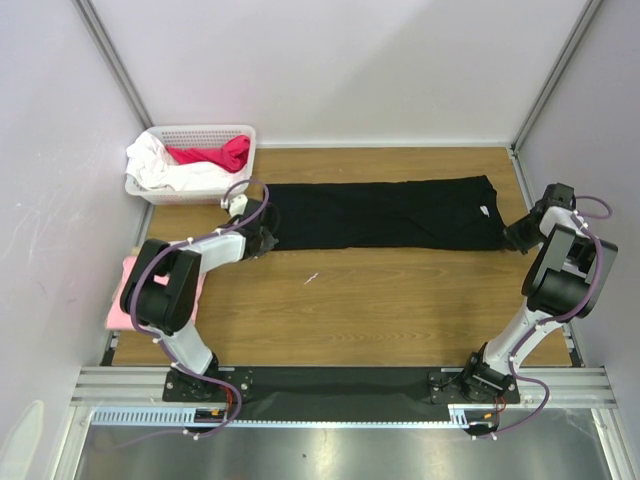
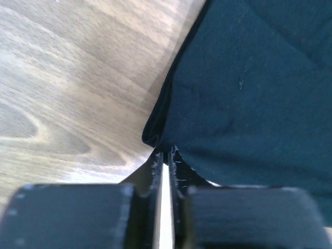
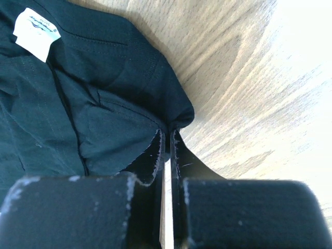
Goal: Fold and stack the t-shirts
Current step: Fold the tshirt
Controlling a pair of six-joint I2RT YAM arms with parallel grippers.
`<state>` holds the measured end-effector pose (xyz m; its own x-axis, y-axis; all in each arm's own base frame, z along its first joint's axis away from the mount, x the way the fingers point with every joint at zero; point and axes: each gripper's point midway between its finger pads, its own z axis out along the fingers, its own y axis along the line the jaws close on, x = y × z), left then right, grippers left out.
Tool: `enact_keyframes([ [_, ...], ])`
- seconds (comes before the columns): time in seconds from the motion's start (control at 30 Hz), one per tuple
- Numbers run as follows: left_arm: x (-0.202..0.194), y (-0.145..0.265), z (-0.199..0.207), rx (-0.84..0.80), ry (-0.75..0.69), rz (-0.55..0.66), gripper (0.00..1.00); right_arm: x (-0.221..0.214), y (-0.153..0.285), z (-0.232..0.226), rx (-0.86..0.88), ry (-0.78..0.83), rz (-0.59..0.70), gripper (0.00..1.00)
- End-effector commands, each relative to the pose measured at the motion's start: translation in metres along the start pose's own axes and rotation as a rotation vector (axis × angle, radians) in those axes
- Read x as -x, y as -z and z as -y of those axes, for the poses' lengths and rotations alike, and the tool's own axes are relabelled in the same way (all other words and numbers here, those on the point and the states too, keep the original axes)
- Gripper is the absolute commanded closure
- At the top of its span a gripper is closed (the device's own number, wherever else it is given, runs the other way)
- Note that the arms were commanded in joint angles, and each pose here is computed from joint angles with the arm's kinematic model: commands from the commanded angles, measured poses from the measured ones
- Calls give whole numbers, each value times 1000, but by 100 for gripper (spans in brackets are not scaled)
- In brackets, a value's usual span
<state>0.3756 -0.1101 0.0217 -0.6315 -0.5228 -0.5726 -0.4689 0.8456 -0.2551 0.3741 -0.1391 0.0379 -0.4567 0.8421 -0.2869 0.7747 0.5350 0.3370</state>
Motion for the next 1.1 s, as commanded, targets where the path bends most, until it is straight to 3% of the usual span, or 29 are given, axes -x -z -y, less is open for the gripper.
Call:
enact_keyframes([
  [0.0,33,0,5,9,8,108,95,20,5,-1,-10,22,52,100],
  [0.03,36,1,4,14,5,118,100,22,6,-1,-11,27,56,100],
  [0.27,51,0,1,48,-77,165,100,31,10,8,-50,52,67,100],
  [0.57,36,5,-9,67,-79,97,100,22,11,18,-79,41,36,100],
  [0.67,33,5,-12,85,-86,80,85,17,10,20,-81,42,16,98],
  [0.7,35,7,-7,65,-90,79,68,18,11,17,-73,46,14,88],
  [0.77,39,11,-2,45,-102,84,55,18,18,10,-42,53,9,77],
  [0.8,45,15,3,29,-101,97,46,20,23,6,-29,61,11,66],
  [0.87,59,29,13,-7,-108,123,42,26,42,-5,4,72,30,53],
  [1.0,94,56,40,-95,-126,204,33,40,80,-25,61,96,85,39],
  [1.07,114,68,60,-162,-152,248,32,45,97,-39,114,114,117,38],
])
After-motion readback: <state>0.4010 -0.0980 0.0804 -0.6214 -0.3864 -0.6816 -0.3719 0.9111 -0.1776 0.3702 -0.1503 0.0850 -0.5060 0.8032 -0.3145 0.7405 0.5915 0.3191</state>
